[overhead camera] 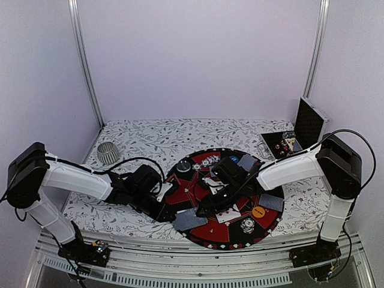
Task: Distribute texas hold em gaming equipment
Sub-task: Pick up the poker card from the face-down deck piles.
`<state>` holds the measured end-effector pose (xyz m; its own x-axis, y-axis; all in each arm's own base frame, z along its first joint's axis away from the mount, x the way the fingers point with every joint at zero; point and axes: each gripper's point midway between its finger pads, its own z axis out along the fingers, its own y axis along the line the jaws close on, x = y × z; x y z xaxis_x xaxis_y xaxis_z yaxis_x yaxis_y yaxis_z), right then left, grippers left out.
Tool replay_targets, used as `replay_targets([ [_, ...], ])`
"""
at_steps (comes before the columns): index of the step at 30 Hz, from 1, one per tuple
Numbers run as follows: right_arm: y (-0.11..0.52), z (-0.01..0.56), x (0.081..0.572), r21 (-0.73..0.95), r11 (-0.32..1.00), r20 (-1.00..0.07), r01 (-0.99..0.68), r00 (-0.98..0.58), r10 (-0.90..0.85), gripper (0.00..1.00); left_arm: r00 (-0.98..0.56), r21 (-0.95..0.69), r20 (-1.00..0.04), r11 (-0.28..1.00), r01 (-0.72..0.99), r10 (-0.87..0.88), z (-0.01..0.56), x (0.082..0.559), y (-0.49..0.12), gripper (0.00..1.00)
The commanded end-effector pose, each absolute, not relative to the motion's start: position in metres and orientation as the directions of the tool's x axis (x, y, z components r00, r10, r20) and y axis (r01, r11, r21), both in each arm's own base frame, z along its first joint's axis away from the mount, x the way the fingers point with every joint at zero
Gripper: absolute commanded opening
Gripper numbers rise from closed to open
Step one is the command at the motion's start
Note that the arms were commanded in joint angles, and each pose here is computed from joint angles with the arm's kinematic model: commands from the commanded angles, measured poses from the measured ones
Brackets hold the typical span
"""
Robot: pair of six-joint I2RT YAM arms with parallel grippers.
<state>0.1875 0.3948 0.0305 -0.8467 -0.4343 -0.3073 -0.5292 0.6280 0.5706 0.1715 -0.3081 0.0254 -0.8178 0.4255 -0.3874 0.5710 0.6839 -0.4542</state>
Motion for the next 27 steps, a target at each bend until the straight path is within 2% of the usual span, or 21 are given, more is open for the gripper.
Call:
replay_targets([
  [1,0.400,0.030,0.187,0.570,0.623,-0.312,-0.536,-0.842,-0.440,0.48,-0.819,-0.451,-0.386,0.687,0.570,0.426,0.027,0.170,-0.302,0.16],
  [7,0.399,0.031,0.187,0.568,0.624,-0.315,-0.537,-0.842,-0.438,0.48,-0.815,-0.476,-0.389,0.664,0.577,0.430,0.033,0.165,-0.304,0.01],
  [17,0.398,0.036,0.188,0.560,0.626,-0.325,-0.543,-0.838,-0.438,0.49,-0.800,-0.452,-0.410,0.664,0.595,0.438,0.050,0.163,-0.296,0.00],
  [22,0.408,0.078,0.190,0.581,0.542,-0.419,-0.607,-0.794,-0.441,0.51,-0.750,-0.452,-0.514,0.612,0.650,0.417,0.088,0.167,-0.303,0.00],
  [27,0.407,0.158,0.193,0.538,0.428,-0.613,-0.726,-0.686,-0.393,0.59,-0.689,-0.380,-0.613,0.619,0.687,0.388,0.121,0.180,-0.300,0.00],
])
